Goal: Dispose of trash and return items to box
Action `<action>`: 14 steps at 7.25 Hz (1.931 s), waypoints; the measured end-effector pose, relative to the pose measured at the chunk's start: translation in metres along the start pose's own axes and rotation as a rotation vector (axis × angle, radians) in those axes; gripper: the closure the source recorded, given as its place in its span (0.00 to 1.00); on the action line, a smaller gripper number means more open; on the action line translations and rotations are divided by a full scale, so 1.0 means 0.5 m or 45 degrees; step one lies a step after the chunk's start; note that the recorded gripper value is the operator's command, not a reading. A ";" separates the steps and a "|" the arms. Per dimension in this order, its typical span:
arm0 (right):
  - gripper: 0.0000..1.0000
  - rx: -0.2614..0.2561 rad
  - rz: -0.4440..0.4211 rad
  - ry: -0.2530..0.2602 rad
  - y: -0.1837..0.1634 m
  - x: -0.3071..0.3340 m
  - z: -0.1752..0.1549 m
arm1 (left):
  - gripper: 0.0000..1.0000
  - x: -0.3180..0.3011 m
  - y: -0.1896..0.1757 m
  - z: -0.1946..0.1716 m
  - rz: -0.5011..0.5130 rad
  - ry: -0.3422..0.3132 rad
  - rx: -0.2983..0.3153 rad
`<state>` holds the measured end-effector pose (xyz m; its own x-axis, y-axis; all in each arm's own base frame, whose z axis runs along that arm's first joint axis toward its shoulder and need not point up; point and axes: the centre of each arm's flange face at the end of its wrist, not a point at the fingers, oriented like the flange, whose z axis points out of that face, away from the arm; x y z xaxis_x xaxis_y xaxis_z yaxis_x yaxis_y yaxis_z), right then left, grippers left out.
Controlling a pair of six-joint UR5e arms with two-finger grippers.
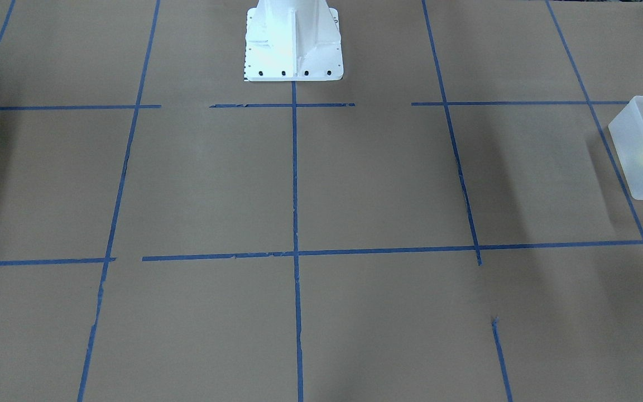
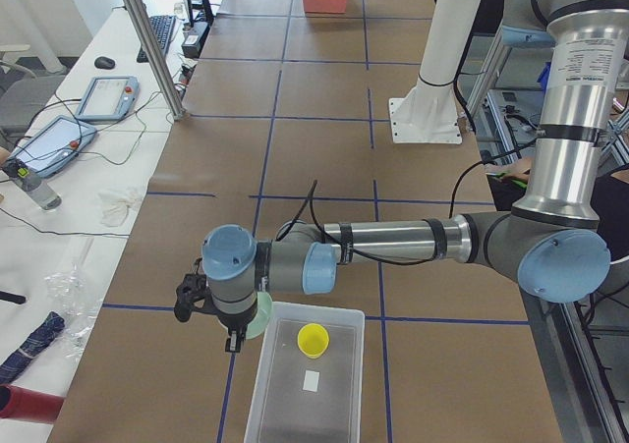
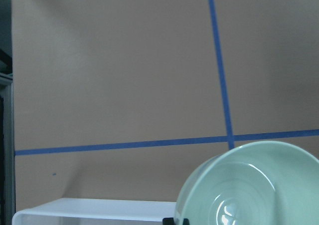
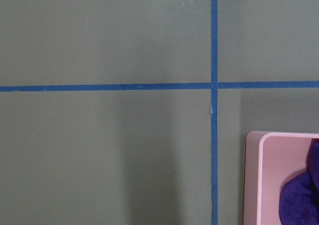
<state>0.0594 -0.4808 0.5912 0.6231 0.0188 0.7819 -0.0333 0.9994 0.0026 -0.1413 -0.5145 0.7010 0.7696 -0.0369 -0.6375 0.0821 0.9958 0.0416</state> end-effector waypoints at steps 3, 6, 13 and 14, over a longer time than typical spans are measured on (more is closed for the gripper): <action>0.00 0.007 -0.001 -0.011 -0.003 -0.005 -0.007 | 1.00 -0.113 0.120 0.122 -0.136 0.005 -0.132; 0.00 0.014 -0.011 -0.013 -0.003 -0.011 -0.012 | 1.00 -0.161 0.191 0.165 -0.135 -0.056 -0.125; 0.00 0.019 -0.017 -0.014 -0.003 -0.016 -0.016 | 0.00 -0.184 0.199 0.150 -0.130 -0.148 -0.074; 0.00 0.022 -0.021 -0.014 -0.003 -0.019 -0.018 | 0.00 -0.172 0.186 0.126 -0.118 -0.149 -0.040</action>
<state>0.0605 -0.4822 0.5781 0.6149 0.0016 0.7886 -0.0368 0.9990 0.0266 -0.1597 -0.4241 0.8080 0.8285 -0.1363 -0.5432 0.1377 0.9897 -0.0383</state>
